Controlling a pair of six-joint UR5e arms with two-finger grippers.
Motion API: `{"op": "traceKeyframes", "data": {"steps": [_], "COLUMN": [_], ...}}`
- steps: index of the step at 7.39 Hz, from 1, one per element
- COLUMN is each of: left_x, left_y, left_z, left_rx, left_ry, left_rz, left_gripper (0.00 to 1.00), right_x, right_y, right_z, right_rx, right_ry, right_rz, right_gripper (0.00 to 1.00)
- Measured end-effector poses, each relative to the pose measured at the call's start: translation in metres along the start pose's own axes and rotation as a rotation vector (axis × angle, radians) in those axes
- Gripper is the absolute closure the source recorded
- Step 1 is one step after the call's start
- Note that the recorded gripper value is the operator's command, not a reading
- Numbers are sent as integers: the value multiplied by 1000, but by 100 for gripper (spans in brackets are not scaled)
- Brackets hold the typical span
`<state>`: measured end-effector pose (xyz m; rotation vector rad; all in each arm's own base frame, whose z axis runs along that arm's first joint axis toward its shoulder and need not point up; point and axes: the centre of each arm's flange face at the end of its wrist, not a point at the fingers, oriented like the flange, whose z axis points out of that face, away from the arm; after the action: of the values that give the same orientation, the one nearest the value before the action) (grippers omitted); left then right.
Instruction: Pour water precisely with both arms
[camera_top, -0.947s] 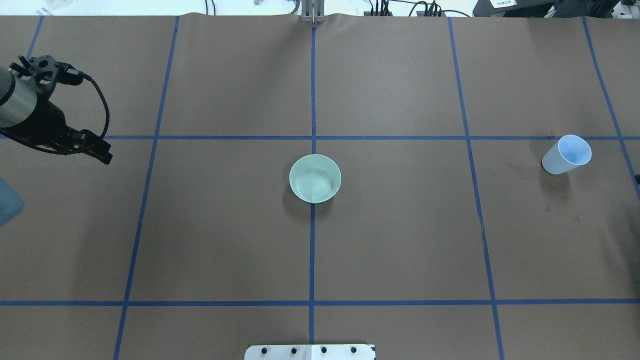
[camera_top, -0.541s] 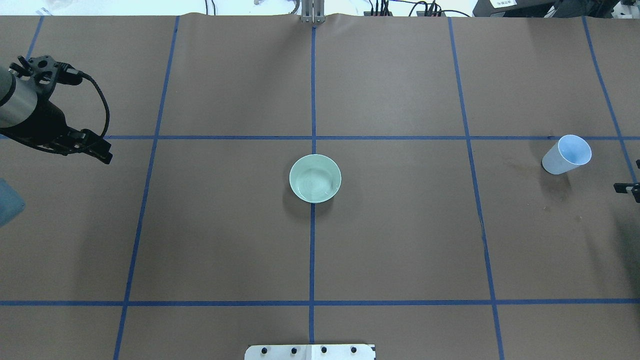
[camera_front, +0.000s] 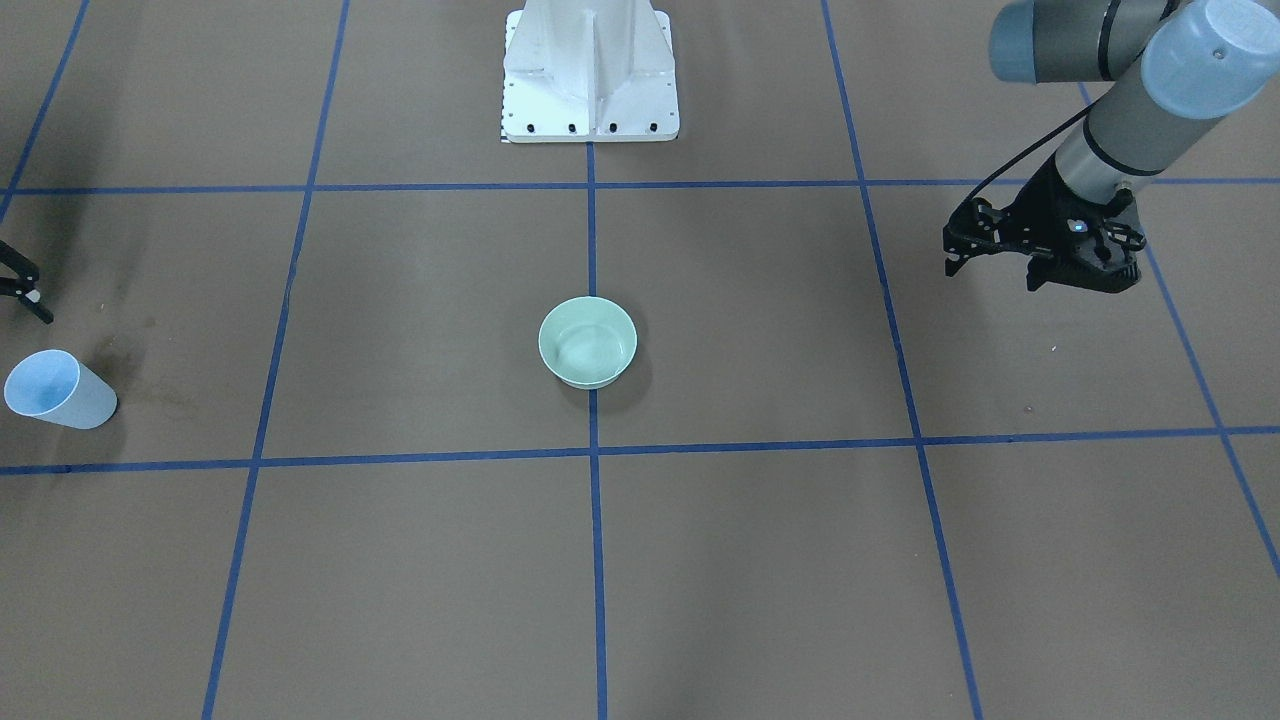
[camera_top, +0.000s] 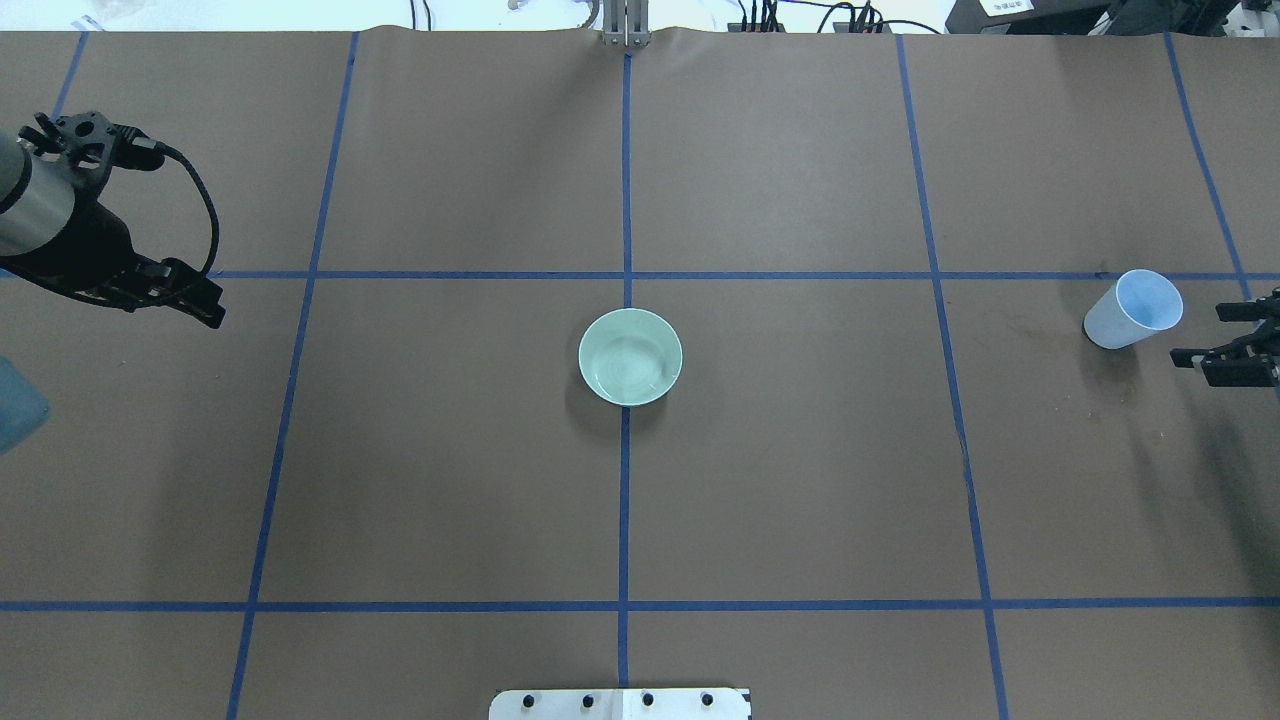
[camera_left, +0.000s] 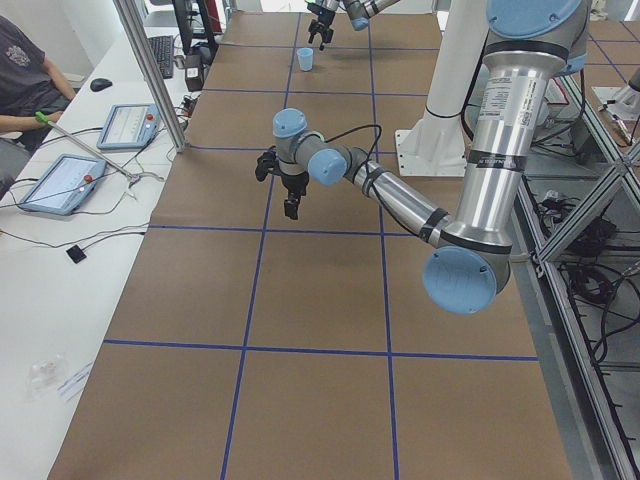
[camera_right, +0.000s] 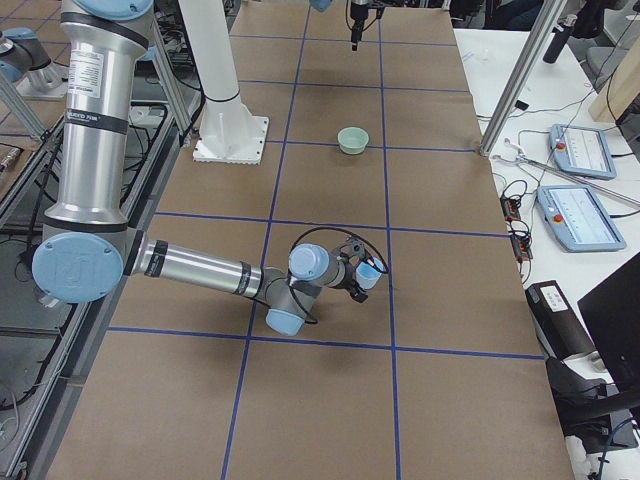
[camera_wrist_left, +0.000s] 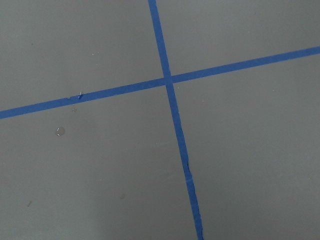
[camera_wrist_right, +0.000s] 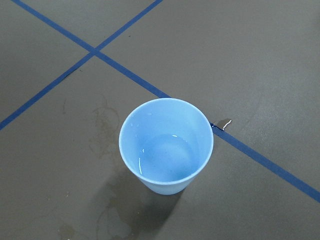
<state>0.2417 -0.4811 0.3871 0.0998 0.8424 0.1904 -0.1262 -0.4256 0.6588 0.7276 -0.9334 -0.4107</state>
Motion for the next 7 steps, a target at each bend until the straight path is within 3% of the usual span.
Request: {"op": "traceKeyframes", "data": {"steps": [7], "left_x": [2], "left_y": [2], "left_z": [-5], "left_rx": [7], "left_ry": [4], "left_rz": [-19], "left_gripper": [0], "right_x": [-1], "right_y": [-19], "right_z": [43], "right_rx": [-9], "right_ry": [3], "right_rz": [25], "right_gripper": [1]}}
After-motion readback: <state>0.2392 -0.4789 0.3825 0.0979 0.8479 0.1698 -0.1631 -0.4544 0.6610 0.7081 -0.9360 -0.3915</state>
